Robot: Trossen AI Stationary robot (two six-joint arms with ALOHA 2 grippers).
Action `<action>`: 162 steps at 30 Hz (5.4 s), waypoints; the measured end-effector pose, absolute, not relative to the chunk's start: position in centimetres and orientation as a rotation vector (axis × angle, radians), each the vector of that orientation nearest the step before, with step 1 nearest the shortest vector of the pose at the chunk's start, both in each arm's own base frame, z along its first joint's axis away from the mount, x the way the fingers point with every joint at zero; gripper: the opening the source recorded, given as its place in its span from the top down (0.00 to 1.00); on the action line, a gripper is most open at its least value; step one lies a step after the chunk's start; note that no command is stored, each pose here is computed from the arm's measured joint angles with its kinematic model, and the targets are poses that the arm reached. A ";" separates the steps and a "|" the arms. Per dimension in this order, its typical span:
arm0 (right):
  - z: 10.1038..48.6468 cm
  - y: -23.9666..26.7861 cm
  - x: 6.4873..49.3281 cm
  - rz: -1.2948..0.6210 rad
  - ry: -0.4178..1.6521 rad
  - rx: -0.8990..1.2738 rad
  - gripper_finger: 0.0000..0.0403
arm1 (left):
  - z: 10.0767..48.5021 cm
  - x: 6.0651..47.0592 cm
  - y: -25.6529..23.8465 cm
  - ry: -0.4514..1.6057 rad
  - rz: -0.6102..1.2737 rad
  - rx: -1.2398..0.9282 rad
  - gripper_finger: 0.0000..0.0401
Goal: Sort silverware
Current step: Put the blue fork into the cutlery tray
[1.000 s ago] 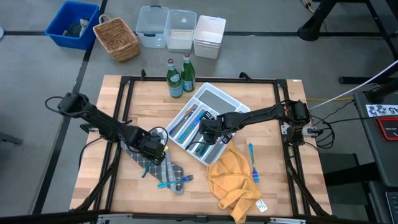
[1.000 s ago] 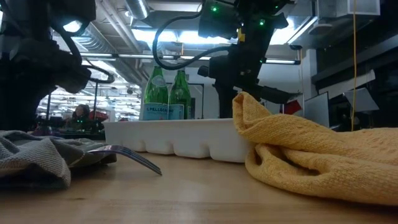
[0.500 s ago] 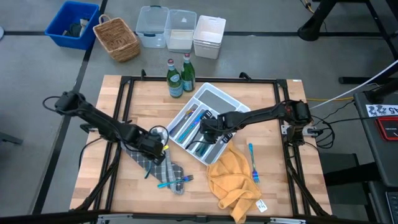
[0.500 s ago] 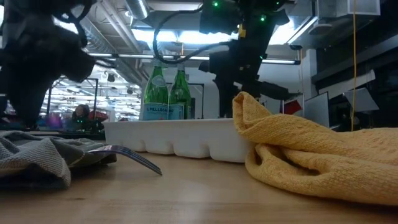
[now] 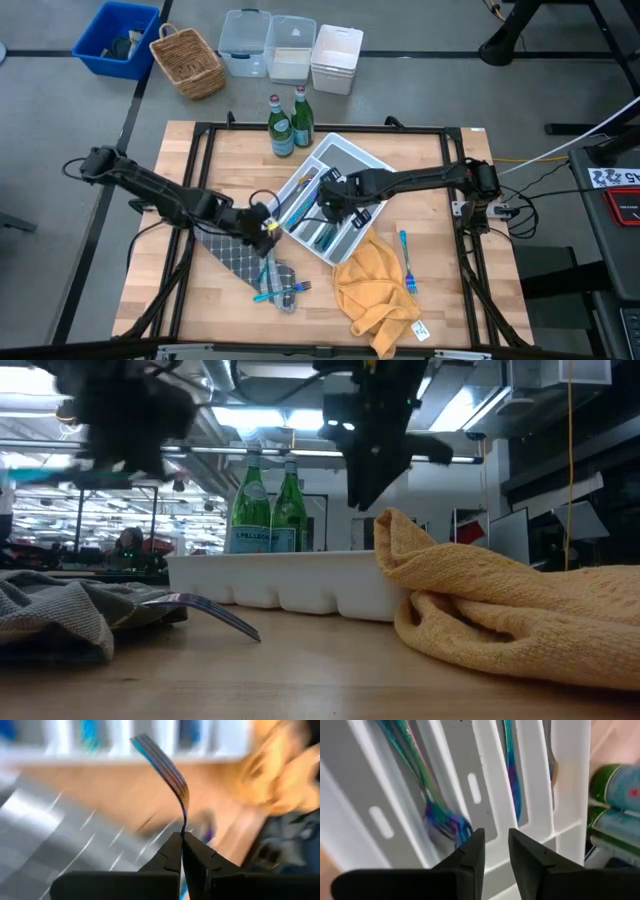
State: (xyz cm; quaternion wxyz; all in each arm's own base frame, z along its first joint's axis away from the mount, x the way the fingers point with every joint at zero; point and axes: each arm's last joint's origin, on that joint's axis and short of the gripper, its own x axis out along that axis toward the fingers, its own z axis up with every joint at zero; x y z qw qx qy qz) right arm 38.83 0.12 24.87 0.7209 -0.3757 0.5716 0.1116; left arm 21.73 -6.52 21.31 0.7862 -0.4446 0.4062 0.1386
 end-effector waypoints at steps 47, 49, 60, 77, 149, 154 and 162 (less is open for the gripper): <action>27.9 -1.8 33.6 -0.251 1.719 0.188 0.78 | 13.6 37.2 3.3 0.553 0.125 -0.390 1.00; 27.9 -1.8 33.6 -0.251 1.719 0.188 0.78 | 13.5 37.3 3.3 0.552 0.123 -0.387 1.00; 28.2 -1.4 33.5 -0.224 1.715 0.366 0.78 | 13.4 37.2 3.3 0.568 0.128 -0.389 0.78; 35.0 -0.9 28.6 -0.529 1.417 0.510 0.78 | 17.6 36.4 3.5 0.466 0.093 -0.469 0.74; 13.9 14.0 19.9 -0.900 1.342 1.024 0.97 | 20.6 33.2 3.3 0.624 0.088 -0.396 0.75; 14.3 14.1 20.2 -0.865 1.366 0.966 0.96 | 20.6 33.2 3.3 0.624 0.088 -0.395 0.75; 17.2 14.5 20.7 -0.851 1.436 0.813 0.98 | 20.6 33.2 3.4 0.623 0.088 -0.394 0.75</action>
